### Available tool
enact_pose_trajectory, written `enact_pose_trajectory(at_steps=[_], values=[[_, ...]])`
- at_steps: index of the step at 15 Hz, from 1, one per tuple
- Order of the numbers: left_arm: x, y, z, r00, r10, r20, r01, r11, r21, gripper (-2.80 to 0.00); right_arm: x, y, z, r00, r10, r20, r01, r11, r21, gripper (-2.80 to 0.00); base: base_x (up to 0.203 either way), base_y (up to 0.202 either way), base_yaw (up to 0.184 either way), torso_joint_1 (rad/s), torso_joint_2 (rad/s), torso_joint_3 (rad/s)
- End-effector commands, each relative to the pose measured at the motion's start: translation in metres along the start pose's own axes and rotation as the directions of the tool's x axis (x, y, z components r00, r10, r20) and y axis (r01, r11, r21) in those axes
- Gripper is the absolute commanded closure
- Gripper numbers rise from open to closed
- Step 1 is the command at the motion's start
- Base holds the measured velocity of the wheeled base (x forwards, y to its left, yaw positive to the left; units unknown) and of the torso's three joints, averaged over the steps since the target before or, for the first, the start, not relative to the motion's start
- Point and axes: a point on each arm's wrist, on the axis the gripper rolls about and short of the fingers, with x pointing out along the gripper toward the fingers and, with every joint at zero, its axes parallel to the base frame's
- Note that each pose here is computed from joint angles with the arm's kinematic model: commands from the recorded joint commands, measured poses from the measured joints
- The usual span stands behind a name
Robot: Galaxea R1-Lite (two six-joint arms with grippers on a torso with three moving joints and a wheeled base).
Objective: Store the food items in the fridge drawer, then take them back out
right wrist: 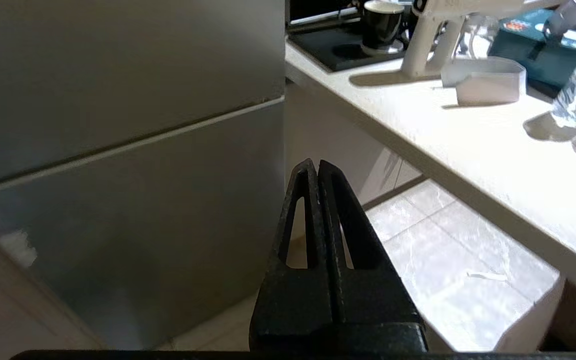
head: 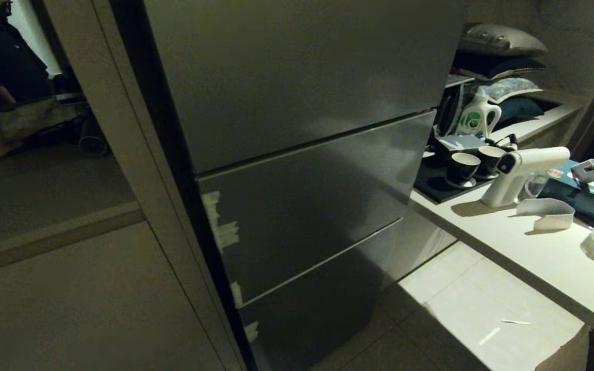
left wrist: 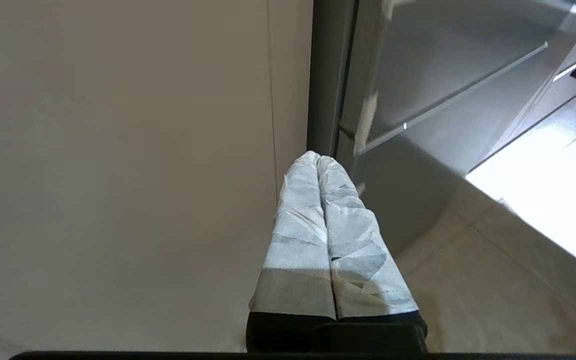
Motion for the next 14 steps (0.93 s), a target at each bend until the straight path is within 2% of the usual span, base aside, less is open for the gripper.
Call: enact_pose_trajectory(at_steps=[1, 5, 9, 10, 12, 13, 14], values=[[0.000, 0.000, 0.000, 1.000, 0.000, -0.002, 0.000, 1.000, 0.000, 0.00, 0.002, 0.000, -0.009, 1.000, 0.000, -0.030, 0.001, 1.000, 0.001, 0.00, 0.204, 0.000, -0.002, 0.006, 0.00, 0.011], [0.000, 0.000, 0.000, 1.000, 0.000, -0.002, 0.000, 1.000, 0.000, 0.00, 0.002, 0.000, -0.009, 1.000, -0.001, -0.031, 0.001, 1.000, 0.000, 0.00, 0.163, 0.000, 0.000, 0.009, 0.01, 0.002], [0.000, 0.000, 0.000, 1.000, -0.003, -0.002, 0.003, 1.000, 0.009, 0.00, 0.002, 0.000, -0.009, 1.000, -0.001, -0.031, 0.000, 1.000, 0.000, 0.00, 0.000, 0.000, 0.000, 0.000, 0.00, 0.000], [-0.001, 0.000, 0.002, 1.000, -0.006, 0.006, 0.006, 0.999, 0.034, 0.00, 0.002, 0.000, -0.009, 1.000, 0.000, -0.030, 0.000, 1.000, -0.001, 0.00, 0.000, 0.000, 0.000, 0.000, 0.00, 0.000], [-0.009, -0.001, 0.025, 0.996, -0.044, 0.079, 0.039, 0.998, 0.054, 0.00, 0.002, 0.000, -0.009, 1.000, 0.000, -0.030, 0.001, 1.000, 0.001, 0.00, 0.000, 0.000, 0.000, 0.000, 0.00, 0.000], [-0.009, -0.002, 0.036, 0.994, -0.081, 0.077, 0.077, 0.996, 0.053, 0.00, 0.002, 0.000, -0.009, 1.000, -0.001, -0.031, 0.001, 1.000, 0.001, 0.00, 0.000, 0.000, 0.000, 0.000, 0.00, 0.000], [-0.003, -0.002, 0.043, 0.994, -0.108, 0.025, 0.107, 0.994, 0.038, 0.00, 0.002, 0.000, -0.009, 1.000, -0.001, -0.032, 0.001, 1.000, 0.000, 0.00, 0.000, 0.000, 0.000, 0.000, 0.00, 0.000]])
